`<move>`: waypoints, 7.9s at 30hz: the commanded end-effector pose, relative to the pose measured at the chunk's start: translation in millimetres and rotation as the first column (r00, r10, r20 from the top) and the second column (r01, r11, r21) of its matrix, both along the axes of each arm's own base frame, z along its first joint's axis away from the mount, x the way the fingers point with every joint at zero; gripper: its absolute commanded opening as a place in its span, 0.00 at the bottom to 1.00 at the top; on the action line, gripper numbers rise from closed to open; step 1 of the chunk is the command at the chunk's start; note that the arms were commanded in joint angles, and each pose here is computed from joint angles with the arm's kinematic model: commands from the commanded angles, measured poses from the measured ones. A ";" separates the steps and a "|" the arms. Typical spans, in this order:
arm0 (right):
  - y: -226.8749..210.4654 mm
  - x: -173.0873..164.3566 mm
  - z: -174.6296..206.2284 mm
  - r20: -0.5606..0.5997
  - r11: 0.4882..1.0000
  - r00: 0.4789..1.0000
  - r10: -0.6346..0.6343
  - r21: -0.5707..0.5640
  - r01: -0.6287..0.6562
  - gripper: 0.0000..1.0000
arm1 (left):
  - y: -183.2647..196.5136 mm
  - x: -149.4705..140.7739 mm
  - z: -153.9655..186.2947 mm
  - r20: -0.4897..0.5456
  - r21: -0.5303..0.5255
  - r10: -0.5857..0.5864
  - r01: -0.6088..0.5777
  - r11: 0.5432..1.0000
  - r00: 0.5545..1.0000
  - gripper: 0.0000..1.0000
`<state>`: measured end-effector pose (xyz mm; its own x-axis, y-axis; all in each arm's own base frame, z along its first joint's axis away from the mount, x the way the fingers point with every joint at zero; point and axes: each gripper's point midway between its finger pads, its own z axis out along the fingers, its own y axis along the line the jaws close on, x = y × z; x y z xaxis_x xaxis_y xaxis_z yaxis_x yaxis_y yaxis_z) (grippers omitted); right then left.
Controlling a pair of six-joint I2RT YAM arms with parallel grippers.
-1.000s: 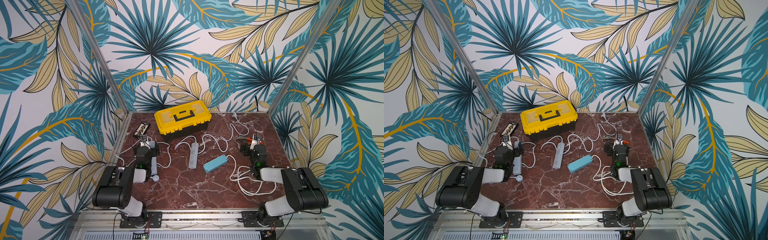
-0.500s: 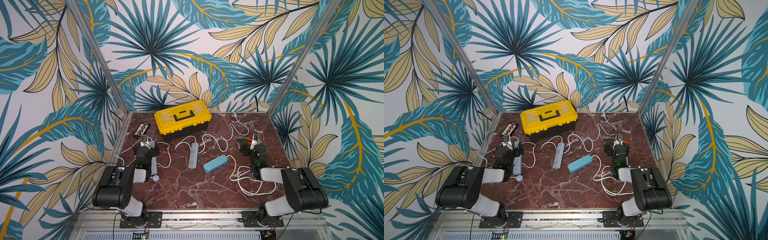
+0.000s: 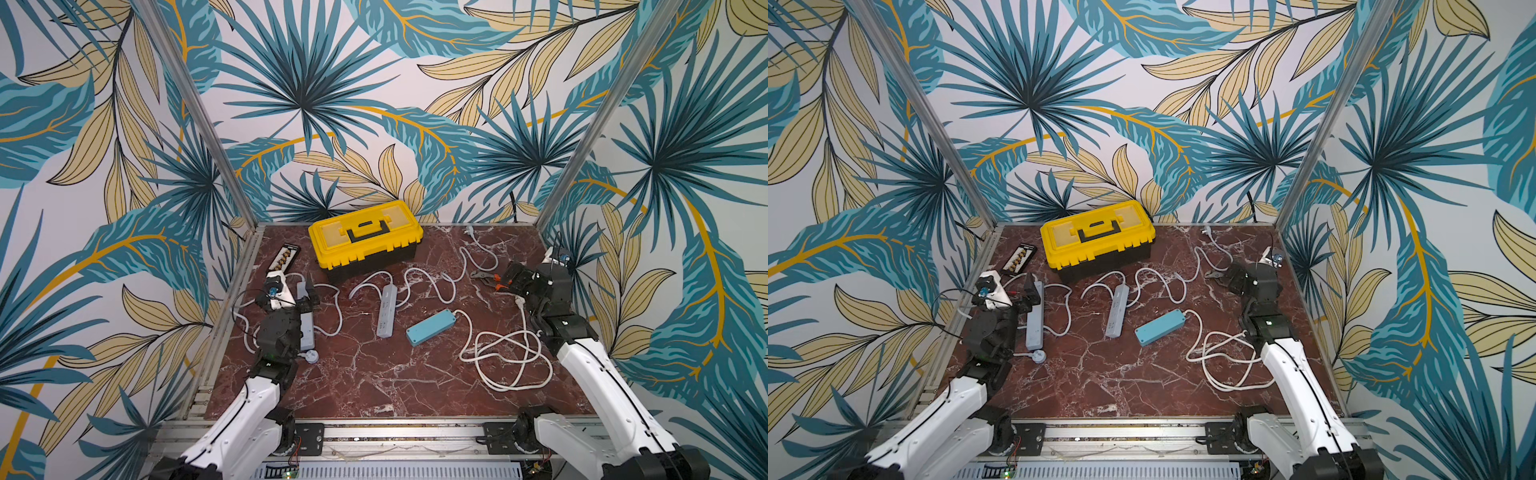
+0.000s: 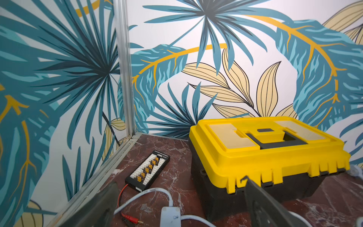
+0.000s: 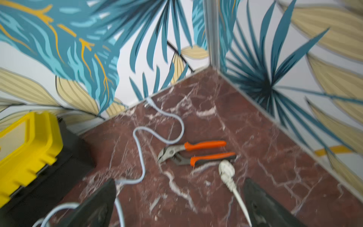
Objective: Wrap the cord around the power strip
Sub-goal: Pick up the power strip from the center of the board, then wrap the power cord around the power strip.
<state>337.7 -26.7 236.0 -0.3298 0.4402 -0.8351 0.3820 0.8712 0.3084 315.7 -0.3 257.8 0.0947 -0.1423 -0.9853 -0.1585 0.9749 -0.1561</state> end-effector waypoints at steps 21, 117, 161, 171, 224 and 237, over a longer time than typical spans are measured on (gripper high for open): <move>185.1 -54.9 -122.0 -0.510 0.968 0.859 0.043 0.235 0.091 0.94 | -178.3 -13.1 -43.1 -0.584 -0.213 -0.486 0.455 0.865 0.651 0.99; 214.4 -36.2 -45.3 -0.281 0.843 0.877 0.390 0.493 -0.217 0.63 | -376.2 -97.9 -34.9 -0.393 -0.714 -0.919 0.637 0.290 -0.023 0.07; 139.5 -24.8 -13.0 -0.025 0.671 0.752 0.659 -0.433 -0.602 0.85 | -323.7 -43.9 131.2 -0.240 -0.550 -0.962 0.798 0.247 0.133 0.05; 144.2 63.0 -40.1 0.002 0.727 0.832 0.555 -0.488 -0.483 0.65 | -319.0 -54.9 137.5 -0.222 -0.553 -0.968 0.802 0.224 0.117 0.04; 225.5 31.1 60.4 -0.293 0.108 0.208 0.933 -0.322 -0.940 0.41 | -319.3 -66.5 53.2 -0.523 0.324 -0.840 0.945 -0.040 0.144 0.00; 189.1 44.0 17.9 0.027 0.529 0.541 0.840 -0.256 -0.809 0.97 | -320.7 -50.5 101.7 -0.407 0.158 -0.892 0.977 0.142 0.195 0.00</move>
<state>369.3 168.0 232.7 -0.4057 -0.2886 -0.8672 -0.6453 0.7624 0.0482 262.8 -318.1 316.1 -0.0376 0.4212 -0.9062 0.9422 0.3171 0.1083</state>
